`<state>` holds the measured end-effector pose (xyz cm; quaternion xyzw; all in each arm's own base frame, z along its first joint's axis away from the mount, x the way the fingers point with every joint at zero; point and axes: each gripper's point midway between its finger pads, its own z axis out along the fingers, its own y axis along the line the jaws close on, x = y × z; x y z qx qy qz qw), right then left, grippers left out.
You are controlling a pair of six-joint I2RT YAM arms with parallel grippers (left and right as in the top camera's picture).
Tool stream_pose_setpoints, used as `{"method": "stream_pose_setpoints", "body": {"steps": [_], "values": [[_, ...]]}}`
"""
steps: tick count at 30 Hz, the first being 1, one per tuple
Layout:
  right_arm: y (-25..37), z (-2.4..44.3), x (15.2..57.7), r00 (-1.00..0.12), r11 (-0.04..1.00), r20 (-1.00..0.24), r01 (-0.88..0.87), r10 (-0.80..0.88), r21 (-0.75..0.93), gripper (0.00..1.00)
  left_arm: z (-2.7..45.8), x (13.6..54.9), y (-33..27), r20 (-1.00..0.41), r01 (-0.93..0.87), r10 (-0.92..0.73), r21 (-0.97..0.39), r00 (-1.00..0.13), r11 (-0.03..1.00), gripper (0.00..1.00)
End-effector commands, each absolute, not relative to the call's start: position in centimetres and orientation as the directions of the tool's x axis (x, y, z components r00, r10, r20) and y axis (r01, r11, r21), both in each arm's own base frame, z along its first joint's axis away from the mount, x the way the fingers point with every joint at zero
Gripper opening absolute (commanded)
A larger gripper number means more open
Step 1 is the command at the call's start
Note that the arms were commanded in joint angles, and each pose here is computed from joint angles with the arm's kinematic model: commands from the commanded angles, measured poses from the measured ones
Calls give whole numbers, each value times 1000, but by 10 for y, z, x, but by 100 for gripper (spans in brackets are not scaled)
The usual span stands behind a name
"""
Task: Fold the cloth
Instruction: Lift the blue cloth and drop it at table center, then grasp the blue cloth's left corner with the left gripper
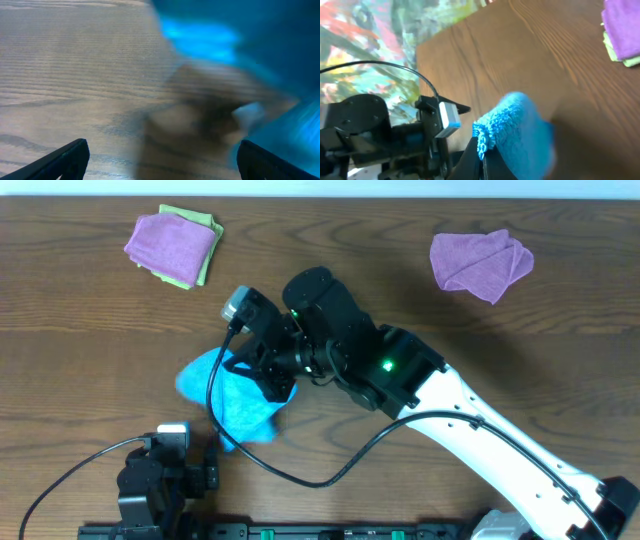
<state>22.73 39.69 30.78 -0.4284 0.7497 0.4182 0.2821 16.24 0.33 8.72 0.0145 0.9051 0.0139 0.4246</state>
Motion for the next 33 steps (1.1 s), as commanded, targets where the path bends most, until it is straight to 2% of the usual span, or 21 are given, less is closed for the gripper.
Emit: {"method": "stream_pose_setpoints", "body": {"steps": [1,5,9,10,11,12,16,19,22,26,33], "values": [[390,311,236,-506,316,-771,-858,-387,405,1,73,154,6,-726,27,67,67,-684,997,95],[355,276,284,-547,493,-726,-807,-417,325,1,73,154,6,-726,26,67,68,-684,997,95],[281,225,365,-643,729,-649,-656,-406,193,2,73,154,6,-726,26,67,68,-684,997,95],[252,209,390,-683,797,-625,-583,-377,157,27,73,154,6,-726,26,67,68,-684,997,95],[232,198,406,-710,836,-609,-533,-355,134,68,73,154,6,-726,26,67,68,-684,997,95],[206,185,423,-742,878,-588,-467,-322,107,99,73,154,6,-726,26,67,68,-684,997,95],[132,163,456,-819,959,-549,-265,-167,104,99,73,154,6,-726,26,67,68,-684,997,95],[110,169,459,-831,957,-547,-231,-102,172,99,73,154,6,-726,26,67,68,-684,997,95],[114,165,435,-887,908,-456,-244,-67,341,99,73,153,12,-724,0,68,94,-687,996,95],[123,139,406,-939,891,-335,-218,-80,398,99,73,153,21,-721,-37,67,128,-690,991,96],[138,98,378,-967,856,-241,-188,-77,482,93,81,160,19,-751,-35,68,120,-656,992,95]]}}
